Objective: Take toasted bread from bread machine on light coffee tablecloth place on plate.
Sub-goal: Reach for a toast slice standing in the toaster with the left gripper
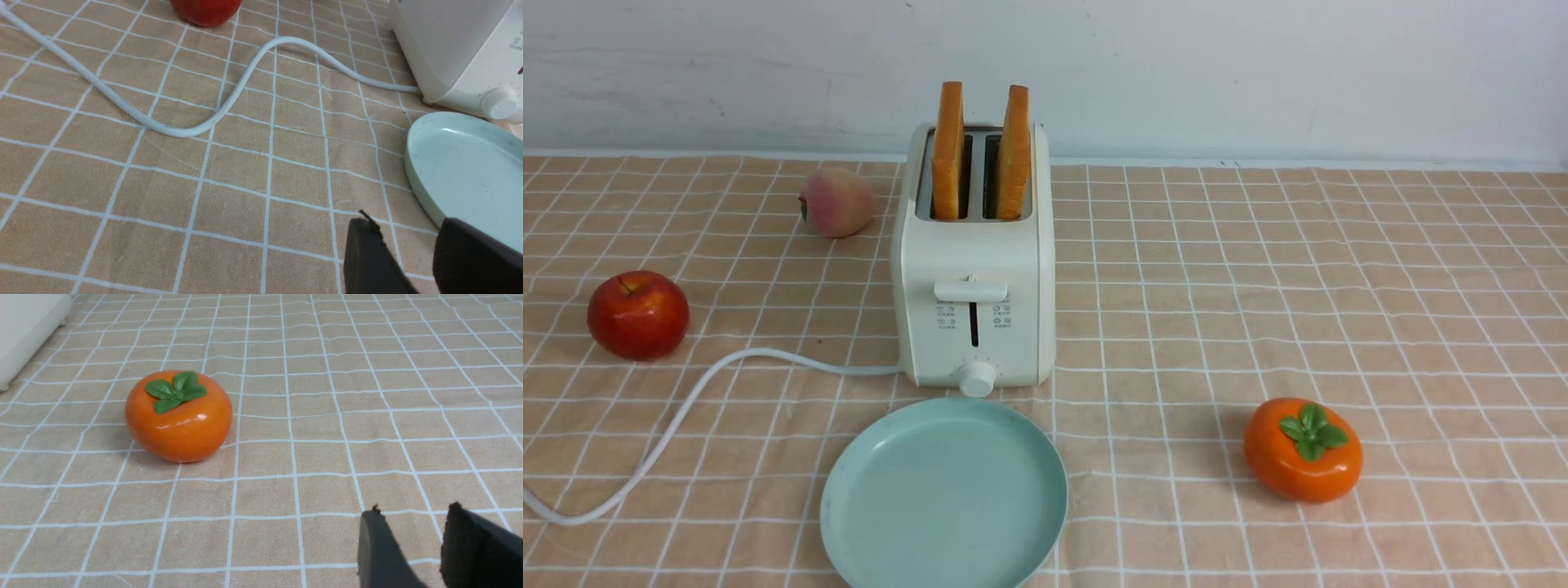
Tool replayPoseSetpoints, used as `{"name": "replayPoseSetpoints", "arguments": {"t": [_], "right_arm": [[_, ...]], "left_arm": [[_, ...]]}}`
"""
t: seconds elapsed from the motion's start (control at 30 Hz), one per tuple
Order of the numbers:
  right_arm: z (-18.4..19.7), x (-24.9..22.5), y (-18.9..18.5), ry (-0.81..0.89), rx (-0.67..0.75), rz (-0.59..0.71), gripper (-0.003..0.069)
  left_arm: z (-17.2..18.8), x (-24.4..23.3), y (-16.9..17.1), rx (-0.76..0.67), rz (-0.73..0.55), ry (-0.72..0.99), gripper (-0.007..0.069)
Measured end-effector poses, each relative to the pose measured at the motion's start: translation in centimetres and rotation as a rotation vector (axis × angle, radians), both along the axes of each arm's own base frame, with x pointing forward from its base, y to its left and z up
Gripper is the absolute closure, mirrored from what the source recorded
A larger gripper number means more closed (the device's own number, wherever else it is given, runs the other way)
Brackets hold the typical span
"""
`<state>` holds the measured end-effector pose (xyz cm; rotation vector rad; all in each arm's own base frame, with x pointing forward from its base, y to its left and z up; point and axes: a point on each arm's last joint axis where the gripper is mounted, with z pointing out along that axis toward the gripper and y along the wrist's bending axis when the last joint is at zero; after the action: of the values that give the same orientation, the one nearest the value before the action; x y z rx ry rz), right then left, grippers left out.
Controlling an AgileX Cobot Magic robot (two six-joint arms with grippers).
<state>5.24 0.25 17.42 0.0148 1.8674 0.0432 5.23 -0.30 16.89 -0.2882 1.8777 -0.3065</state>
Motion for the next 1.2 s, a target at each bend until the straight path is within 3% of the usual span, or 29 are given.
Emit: {"name": "replayPoseSetpoints", "arguments": {"t": [0.2, 0.5, 0.63, 0.67, 0.7, 0.77, 0.8, 0.83, 0.93, 1.2], "right_arm": [[0.0, 0.0, 0.0, 0.000, 0.000, 0.000, 0.0419], [0.0, 0.0, 0.0, -0.002, 0.007, 0.000, 0.0419], [0.7, 0.2, 0.5, -0.085, 0.312, -0.025, 0.0419], [0.8, 0.2, 0.5, -0.091, 0.332, -0.027, 0.0419], [1.3, 0.3, 0.5, -0.143, 0.491, -0.048, 0.0419], [1.9, 0.4, 0.4, -0.197, 0.665, -0.073, 0.0419], [2.0, 0.4, 0.4, -0.202, 0.679, -0.075, 0.0419], [2.4, 0.4, 0.3, -0.239, 0.796, -0.094, 0.0419], [2.7, 0.4, 0.1, -0.273, 0.909, -0.114, 0.0419], [3.0, 0.4, -0.2, -0.311, 1.040, -0.143, 0.0419]], "left_arm": [[0.9, 0.2, -0.2, -0.062, -0.003, -0.100, 0.0387], [3.1, 0.4, -0.3, -0.310, 0.011, -0.312, 0.0387], [3.6, 0.4, -0.2, -0.549, 0.043, -0.346, 0.0391], [3.6, 0.4, -0.2, -0.549, 0.043, -0.346, 0.0392], [3.9, 0.4, -0.1, -0.625, 0.055, -0.378, 0.0403], [4.4, 0.3, 0.2, -0.683, 0.067, -0.434, 0.0457], [4.5, 0.3, 0.2, -0.690, 0.069, -0.446, 0.0465], [4.9, 0.2, 0.4, -0.705, 0.075, -0.487, 0.0545], [5.5, 0.1, 0.4, -0.716, 0.072, -0.510, 0.0639], [11.7, -0.9, -0.3, -0.595, -0.016, -0.489, 0.0639]]}}
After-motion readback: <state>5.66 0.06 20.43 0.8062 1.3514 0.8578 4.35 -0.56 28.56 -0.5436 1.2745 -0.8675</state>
